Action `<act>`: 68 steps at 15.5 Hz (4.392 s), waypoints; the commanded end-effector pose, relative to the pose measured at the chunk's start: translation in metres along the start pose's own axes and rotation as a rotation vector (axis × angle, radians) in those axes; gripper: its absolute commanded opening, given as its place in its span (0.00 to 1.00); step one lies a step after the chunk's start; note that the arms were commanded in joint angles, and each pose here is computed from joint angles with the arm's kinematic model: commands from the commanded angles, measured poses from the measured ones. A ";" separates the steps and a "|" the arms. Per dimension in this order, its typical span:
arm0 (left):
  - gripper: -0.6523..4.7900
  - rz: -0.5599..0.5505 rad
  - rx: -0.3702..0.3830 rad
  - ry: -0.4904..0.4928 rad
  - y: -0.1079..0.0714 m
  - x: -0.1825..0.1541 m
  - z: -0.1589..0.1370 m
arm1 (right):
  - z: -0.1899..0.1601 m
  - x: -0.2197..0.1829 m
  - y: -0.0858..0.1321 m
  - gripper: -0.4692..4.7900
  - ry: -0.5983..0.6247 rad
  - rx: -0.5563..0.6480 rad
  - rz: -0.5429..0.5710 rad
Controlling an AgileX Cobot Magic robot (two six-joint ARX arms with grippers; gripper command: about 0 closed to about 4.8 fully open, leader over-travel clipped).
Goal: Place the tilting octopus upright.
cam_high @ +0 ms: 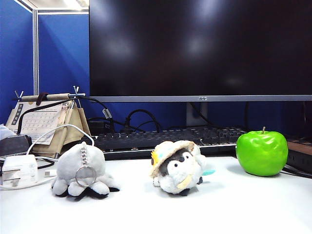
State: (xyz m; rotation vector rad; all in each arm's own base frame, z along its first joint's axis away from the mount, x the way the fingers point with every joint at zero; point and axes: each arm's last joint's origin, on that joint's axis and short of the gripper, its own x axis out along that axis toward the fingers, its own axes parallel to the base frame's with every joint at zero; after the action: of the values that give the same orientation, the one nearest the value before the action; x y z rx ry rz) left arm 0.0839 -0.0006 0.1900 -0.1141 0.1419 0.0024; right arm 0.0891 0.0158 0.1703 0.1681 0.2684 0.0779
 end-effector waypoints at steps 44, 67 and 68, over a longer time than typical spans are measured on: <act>0.11 0.011 0.005 -0.092 0.004 0.017 -0.027 | 0.007 0.008 -0.019 0.08 -0.361 0.012 -0.156; 0.11 0.011 0.005 -0.092 0.004 0.017 -0.027 | 0.007 0.009 -0.020 0.08 -0.344 -0.101 -0.178; 0.11 0.011 0.005 -0.092 0.004 0.017 -0.027 | 0.007 0.009 -0.020 0.08 -0.344 -0.101 -0.177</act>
State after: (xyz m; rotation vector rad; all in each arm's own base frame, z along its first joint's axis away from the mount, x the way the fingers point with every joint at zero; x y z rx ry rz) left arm 0.0974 0.0002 0.1594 -0.1050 0.0617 0.0212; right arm 0.0999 -0.0036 0.1720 0.0550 -0.0581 -0.1137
